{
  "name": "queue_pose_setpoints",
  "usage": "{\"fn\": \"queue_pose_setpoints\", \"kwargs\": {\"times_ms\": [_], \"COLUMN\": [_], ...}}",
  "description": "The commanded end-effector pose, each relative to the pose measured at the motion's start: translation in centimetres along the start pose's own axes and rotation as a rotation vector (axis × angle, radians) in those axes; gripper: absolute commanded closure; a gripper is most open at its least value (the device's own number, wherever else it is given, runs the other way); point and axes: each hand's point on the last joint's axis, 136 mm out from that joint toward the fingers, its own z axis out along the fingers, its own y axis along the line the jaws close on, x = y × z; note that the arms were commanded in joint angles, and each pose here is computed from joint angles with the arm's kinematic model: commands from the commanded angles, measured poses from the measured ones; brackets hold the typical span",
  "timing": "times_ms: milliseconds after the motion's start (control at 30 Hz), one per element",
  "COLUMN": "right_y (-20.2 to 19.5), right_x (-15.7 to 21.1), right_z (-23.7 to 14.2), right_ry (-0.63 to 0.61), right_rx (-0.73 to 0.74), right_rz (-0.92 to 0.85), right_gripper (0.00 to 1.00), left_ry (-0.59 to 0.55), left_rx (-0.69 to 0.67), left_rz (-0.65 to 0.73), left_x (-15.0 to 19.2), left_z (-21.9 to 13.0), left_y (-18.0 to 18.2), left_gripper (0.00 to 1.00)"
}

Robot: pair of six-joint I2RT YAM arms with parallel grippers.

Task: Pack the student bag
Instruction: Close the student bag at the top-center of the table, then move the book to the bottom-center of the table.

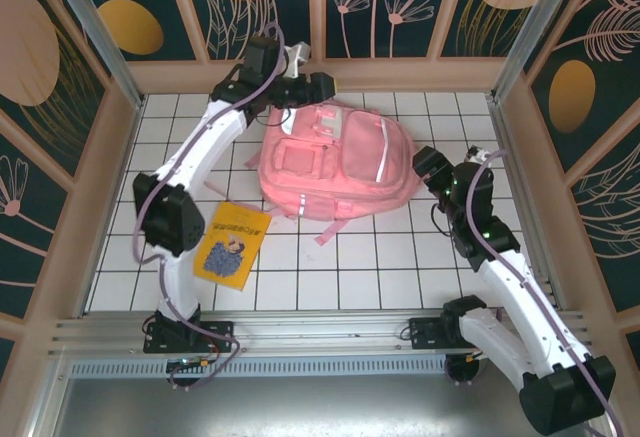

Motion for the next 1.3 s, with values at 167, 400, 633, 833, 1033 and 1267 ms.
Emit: {"fn": "queue_pose_setpoints", "kwargs": {"times_ms": [167,400,633,833,1033,1267], "right_y": [5.3,7.4,9.0,9.5,9.6,10.5], "right_x": [6.7,11.8,16.3,21.6,25.5,27.6], "right_z": [1.0,1.7,1.7,0.5,-0.2,-0.3], "right_ry": [0.251,0.399,0.523,0.698,0.824,0.881], "right_rx": [-0.204,-0.285,-0.35,-0.421,-0.45,-0.471], "right_rz": [-0.259,-0.374,-0.425,-0.498,-0.559,-0.602], "right_gripper": [0.22,0.22,0.22,0.21,0.22,0.22], "left_ry": [-0.235,-0.162,-0.114,-0.08,-0.051,0.022], "left_rx": [-0.508,-0.752,-0.837,-0.899,-0.944,-0.862], "left_rz": [-0.169,-0.466,-0.586,-0.566,-0.543,-0.628], "left_x": [5.2,17.0,23.1,25.2,26.0,28.4], "left_z": [-13.6,-17.1,-17.0,-17.3,-17.9,-16.4], "left_y": [10.9,21.7,26.6,28.5,29.0,28.5], "left_gripper": [0.16,0.01,0.01,0.01,0.01,0.01]}}
